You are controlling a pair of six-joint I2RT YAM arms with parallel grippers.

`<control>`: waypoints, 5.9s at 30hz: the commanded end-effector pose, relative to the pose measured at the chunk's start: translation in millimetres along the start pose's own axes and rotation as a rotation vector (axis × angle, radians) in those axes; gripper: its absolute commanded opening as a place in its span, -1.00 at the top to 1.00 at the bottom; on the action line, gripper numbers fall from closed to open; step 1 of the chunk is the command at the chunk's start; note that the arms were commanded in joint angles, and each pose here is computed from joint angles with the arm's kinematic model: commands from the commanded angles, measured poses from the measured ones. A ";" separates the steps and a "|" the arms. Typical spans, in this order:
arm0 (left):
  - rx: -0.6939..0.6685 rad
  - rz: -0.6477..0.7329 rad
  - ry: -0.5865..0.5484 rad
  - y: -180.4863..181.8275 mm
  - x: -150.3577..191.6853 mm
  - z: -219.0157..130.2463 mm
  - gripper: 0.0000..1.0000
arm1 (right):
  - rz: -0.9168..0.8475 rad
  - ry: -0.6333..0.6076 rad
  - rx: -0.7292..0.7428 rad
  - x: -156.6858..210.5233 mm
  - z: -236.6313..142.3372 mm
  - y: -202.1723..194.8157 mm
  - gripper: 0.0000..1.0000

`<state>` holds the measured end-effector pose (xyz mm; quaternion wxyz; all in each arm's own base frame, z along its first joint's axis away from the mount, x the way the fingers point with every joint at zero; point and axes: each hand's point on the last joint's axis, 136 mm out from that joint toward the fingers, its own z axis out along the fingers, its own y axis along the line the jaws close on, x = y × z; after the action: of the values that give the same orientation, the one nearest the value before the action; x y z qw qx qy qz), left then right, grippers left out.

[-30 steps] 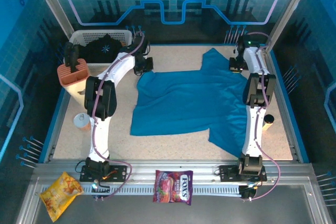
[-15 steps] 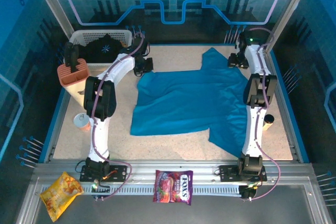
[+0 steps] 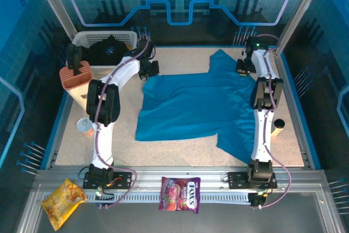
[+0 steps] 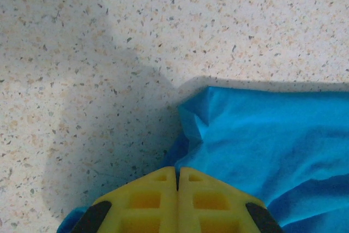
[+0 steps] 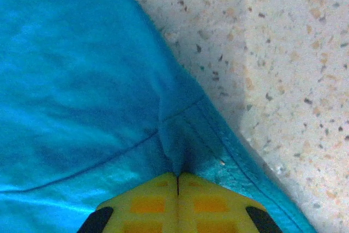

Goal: Fold and stack the t-shirts

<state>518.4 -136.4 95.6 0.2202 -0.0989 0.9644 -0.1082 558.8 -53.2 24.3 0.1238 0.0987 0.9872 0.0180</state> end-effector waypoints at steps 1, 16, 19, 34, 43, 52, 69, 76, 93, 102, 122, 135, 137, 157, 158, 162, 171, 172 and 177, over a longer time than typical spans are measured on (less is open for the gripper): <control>0.031 -0.020 -0.055 -5.8 -10.5 -29.3 1.00 | 0.029 -0.023 -0.055 2.9 -38.7 5.7 1.00; 0.058 -0.040 -0.057 -6.2 -6.1 -28.3 1.00 | -0.002 -0.102 -0.168 116.9 -110.0 93.2 1.00; 0.058 -0.040 -0.045 -5.4 -2.1 -24.4 1.00 | -0.008 -0.044 -0.172 157.8 -89.5 113.9 1.00; 0.041 -0.031 -0.040 1.4 6.1 -22.7 1.00 | 0.034 -0.115 -0.094 153.6 -124.2 106.0 -0.09; 0.070 -0.037 -0.028 -4.0 6.7 -17.9 1.00 | 0.294 -0.109 -0.039 119.7 -102.0 12.5 -0.11; 0.089 -0.044 -0.024 -6.3 9.6 -20.0 1.00 | 0.389 -0.011 0.029 103.7 -43.3 -14.7 0.06; 0.085 -0.035 -0.031 -5.4 8.8 -19.0 1.00 | 0.420 0.030 0.096 96.7 -5.8 -24.9 0.18; 0.098 -0.040 -0.033 -7.5 8.6 -19.8 1.00 | 0.394 0.057 0.129 91.2 -2.1 -21.9 0.48; 0.173 -0.023 -0.110 -22.8 0.0 -78.2 1.00 | 0.210 -0.214 -0.032 41.9 -117.4 18.7 1.00; 0.370 0.016 -0.328 -56.0 -20.9 -226.7 1.00 | -0.119 -0.712 -0.180 66.9 -363.3 65.5 1.00; 0.587 0.037 -0.942 -1.2 96.0 -562.6 1.00 | -0.320 -1.552 -0.264 319.7 -702.5 22.8 1.00; 0.498 0.057 -1.122 27.2 116.5 -623.0 1.00 | -0.277 -1.721 -0.216 318.0 -758.7 12.2 1.00; 0.468 0.059 -1.099 23.2 101.1 -605.4 1.00 | -0.277 -1.690 -0.199 288.5 -750.2 18.1 1.00; 0.164 -0.017 -0.585 -29.2 -131.1 -139.7 1.00 | -0.391 -0.883 -0.128 -139.2 -263.2 135.7 1.00; 0.148 -0.034 -0.545 -28.3 -135.4 -103.8 1.00 | -0.380 -0.859 -0.099 -148.5 -228.0 133.2 1.00; 0.088 -0.098 -0.437 -15.3 -143.2 7.6 1.00 | -0.336 -0.803 -0.035 -161.4 -144.4 120.3 1.00; 0.010 -0.155 -0.483 23.2 -159.0 34.8 1.00 | -0.253 -0.762 -0.013 -158.6 -114.5 96.1 1.00; 0.011 -0.151 -0.487 25.2 -159.9 31.8 1.00 | -0.247 -0.762 -0.009 -158.0 -116.9 95.3 1.00; 0.009 -0.122 -0.481 28.4 -155.0 23.0 1.00 | -0.208 -0.739 0.026 -148.9 -125.8 82.7 1.00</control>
<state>662.6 -80.0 91.8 0.4042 -0.1834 0.8909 -0.0969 688.8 10.4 138.4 0.4355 -0.0292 0.8991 -0.0322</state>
